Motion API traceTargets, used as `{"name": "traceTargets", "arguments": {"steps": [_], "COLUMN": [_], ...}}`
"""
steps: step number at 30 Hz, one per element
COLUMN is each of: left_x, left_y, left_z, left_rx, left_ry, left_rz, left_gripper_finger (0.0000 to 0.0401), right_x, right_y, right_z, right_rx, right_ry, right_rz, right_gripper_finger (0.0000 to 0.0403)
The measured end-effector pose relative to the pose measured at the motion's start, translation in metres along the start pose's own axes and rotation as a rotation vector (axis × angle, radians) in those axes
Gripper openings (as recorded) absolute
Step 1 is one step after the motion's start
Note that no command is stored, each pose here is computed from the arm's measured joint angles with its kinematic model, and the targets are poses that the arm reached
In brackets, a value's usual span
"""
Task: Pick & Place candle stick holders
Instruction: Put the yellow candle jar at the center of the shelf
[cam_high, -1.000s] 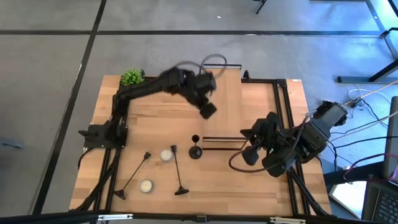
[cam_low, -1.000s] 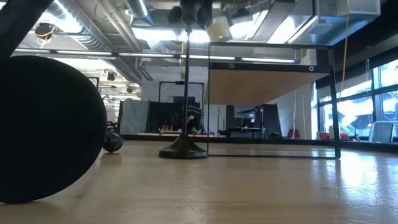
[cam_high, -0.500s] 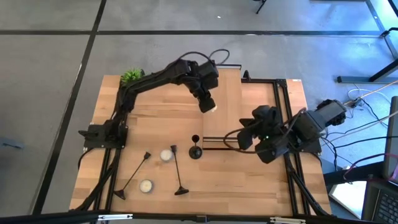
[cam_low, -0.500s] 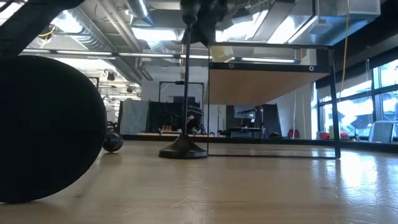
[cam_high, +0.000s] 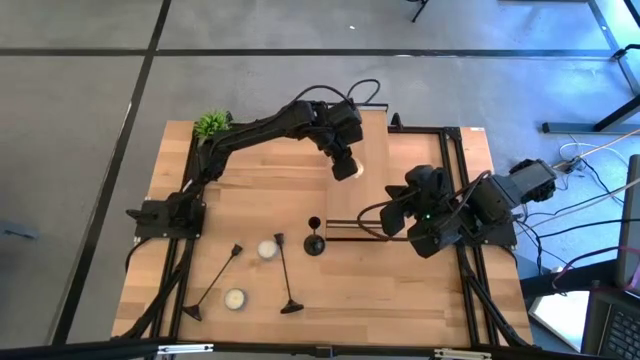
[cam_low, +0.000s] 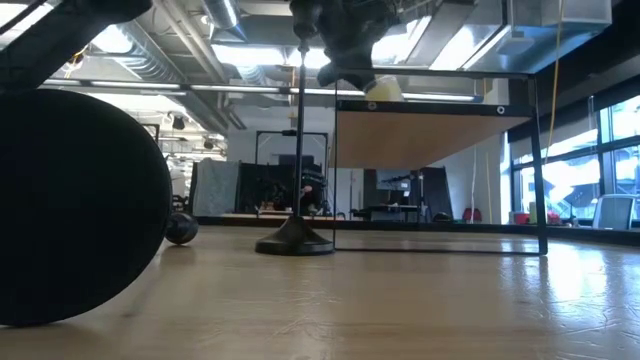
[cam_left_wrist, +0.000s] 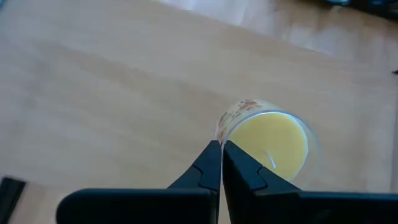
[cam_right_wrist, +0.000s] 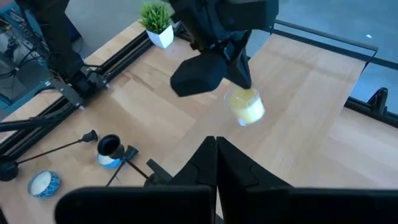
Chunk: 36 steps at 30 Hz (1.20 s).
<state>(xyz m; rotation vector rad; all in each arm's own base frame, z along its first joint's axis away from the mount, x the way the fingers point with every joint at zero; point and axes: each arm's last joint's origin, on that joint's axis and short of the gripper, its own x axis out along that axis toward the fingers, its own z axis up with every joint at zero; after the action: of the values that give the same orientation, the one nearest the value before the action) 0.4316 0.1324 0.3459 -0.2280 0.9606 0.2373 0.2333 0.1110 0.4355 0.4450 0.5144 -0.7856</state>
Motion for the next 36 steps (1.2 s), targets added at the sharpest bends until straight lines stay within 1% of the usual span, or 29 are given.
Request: {"name": "traceTargets", "arguments": {"steps": [4, 7, 11, 13, 19, 36], "left_x": [-0.001, 0.005, 0.013, 0.016, 0.018, 0.020], "left_y": [0.010, 0.012, 0.013, 0.013, 0.014, 0.017], "left_z": [0.000, 0.001, 0.004, 0.002, 0.001, 0.002], "left_rx": [-0.023, -0.042, -0.059, -0.060, -0.057, -0.051], "left_ry": [0.002, -0.005, -0.026, -0.002, 0.009, 0.000], "left_rz": [0.029, 0.055, 0.017, 0.015, 0.004, 0.022], "left_gripper_finger": [0.0001, 0.0001, 0.0001, 0.0001, 0.0001, 0.0001], "right_x": [0.002, 0.003, 0.003, 0.003, 0.003, 0.003], "right_y": [-0.001, -0.001, -0.001, -0.001, -0.001, 0.000], "right_z": [0.001, 0.002, 0.002, 0.002, 0.002, 0.003], "right_rx": [-0.011, -0.013, -0.015, -0.014, -0.010, 0.002], "right_ry": [0.001, 0.003, 0.003, 0.003, 0.003, -0.009], "right_rz": [-0.007, -0.011, -0.011, -0.011, -0.011, -0.006], "right_gripper_finger": [0.0000, 0.0000, 0.0000, 0.0000, 0.0000, 0.0000]}}
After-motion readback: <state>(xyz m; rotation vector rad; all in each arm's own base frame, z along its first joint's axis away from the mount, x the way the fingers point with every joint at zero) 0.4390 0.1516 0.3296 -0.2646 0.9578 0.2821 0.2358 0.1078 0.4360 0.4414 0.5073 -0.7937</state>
